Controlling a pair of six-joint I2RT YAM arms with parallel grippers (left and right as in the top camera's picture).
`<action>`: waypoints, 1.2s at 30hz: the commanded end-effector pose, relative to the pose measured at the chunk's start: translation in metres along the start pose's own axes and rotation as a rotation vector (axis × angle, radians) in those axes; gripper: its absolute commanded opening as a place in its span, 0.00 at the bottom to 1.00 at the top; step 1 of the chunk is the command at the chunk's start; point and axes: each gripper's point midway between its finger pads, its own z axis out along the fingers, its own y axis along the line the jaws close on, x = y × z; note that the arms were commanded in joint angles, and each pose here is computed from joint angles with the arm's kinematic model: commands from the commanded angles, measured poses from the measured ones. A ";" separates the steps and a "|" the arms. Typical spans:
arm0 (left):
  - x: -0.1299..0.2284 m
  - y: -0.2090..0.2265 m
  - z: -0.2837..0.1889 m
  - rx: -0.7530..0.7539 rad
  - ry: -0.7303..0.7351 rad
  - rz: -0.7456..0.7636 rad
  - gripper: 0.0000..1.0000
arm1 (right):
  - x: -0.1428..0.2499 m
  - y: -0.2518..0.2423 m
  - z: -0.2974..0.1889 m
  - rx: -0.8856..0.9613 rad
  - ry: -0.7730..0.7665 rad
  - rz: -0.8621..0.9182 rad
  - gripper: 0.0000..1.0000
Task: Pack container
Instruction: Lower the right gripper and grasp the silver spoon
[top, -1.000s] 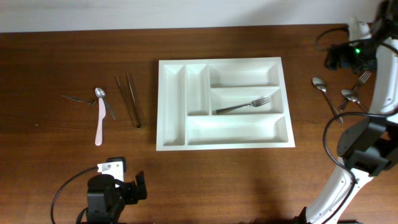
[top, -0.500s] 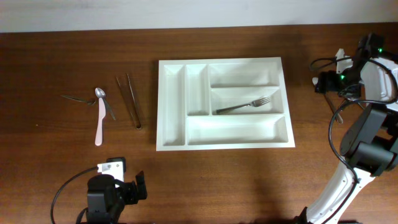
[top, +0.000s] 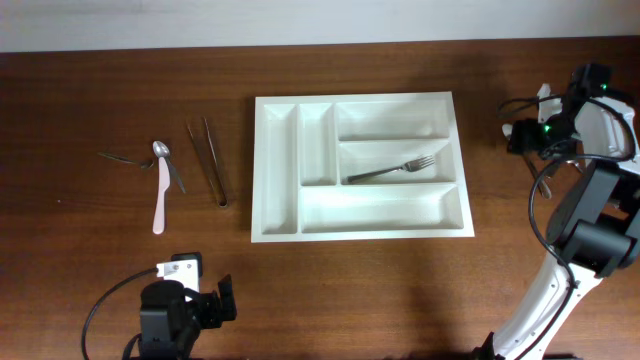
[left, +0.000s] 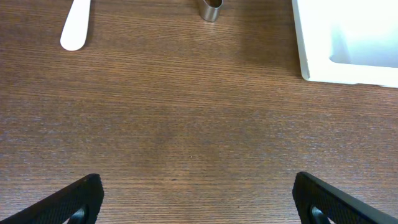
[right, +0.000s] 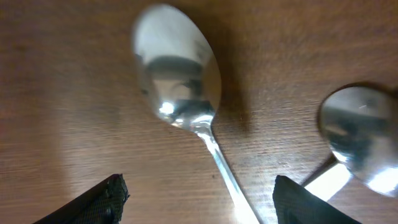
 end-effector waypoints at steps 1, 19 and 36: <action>-0.006 0.000 -0.003 -0.004 -0.019 -0.012 0.99 | 0.014 -0.010 0.017 0.009 0.052 0.029 0.77; -0.006 0.000 -0.003 -0.004 -0.019 -0.012 0.99 | 0.024 -0.009 0.025 0.003 0.076 0.040 0.09; -0.006 0.000 -0.003 -0.004 -0.019 -0.012 0.99 | 0.030 -0.008 0.040 0.005 0.071 0.056 0.47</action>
